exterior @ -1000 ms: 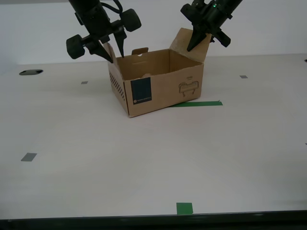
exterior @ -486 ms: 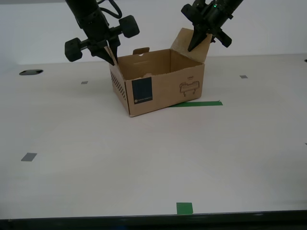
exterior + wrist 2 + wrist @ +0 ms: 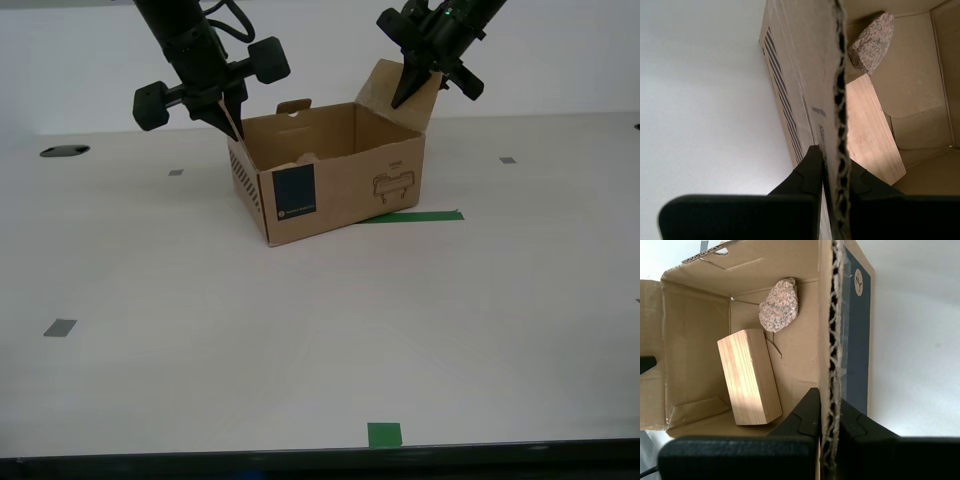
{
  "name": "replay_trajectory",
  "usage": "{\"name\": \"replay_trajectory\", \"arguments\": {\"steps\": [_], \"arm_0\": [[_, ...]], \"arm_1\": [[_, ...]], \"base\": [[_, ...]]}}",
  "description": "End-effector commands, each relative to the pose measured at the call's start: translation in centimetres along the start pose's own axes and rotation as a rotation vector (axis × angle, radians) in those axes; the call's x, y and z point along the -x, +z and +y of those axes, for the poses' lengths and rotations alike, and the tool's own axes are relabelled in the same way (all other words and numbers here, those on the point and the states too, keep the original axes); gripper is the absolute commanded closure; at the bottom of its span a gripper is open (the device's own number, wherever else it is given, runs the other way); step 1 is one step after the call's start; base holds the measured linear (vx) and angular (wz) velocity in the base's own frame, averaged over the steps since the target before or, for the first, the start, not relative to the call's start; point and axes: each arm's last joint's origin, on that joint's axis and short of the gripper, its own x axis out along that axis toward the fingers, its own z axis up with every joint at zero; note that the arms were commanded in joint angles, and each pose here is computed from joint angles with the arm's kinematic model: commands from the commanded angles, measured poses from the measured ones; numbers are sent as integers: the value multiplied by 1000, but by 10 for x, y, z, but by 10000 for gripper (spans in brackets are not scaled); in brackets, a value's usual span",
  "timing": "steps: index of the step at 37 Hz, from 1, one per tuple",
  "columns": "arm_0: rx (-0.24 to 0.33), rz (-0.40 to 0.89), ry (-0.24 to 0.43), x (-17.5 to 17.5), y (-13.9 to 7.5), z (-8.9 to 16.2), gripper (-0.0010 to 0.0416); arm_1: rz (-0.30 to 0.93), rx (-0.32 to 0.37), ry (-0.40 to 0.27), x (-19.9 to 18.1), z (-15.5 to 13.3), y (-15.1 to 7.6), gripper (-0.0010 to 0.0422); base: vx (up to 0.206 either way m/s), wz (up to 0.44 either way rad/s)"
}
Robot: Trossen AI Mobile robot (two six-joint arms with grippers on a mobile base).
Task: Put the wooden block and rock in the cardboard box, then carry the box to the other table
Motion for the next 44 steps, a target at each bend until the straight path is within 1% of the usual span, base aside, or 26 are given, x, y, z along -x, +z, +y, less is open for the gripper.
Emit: {"name": "replay_trajectory", "arguments": {"steps": [1, 4, 10, 16, 21, 25, 34, 44], "arm_0": [[-10, 13, 9, 1, -1, 2, 407], [-10, 14, 9, 2, -2, 2, 407], [0, 0, 9, 9, -1, 7, 407], [16, -29, 8, 24, 1, 19, 407], [23, -39, 8, 39, 0, 29, 407], [23, -39, 8, 47, -2, 35, 407], [9, -17, 9, 59, -7, 45, 407], [6, 11, 11, 66, -13, 58, 407]], "arm_1": [[25, -12, -30, 1, -1, -1, 414], [28, -14, -52, 5, -2, -1, 414], [15, -21, -64, 12, -4, 0, 413], [30, -35, -65, 12, -3, -1, 413], [49, -45, -52, 14, -2, -3, 413], [49, -55, -52, 20, -2, -4, 413], [9, -61, -79, 38, -5, -1, 413], [-9, -97, -89, 45, -10, 5, 413]], "base": [[0, 0], [0, 0], [0, 0], [0, 0], [0, 0], [0, 0], [0, 0], [0, 0]]}}
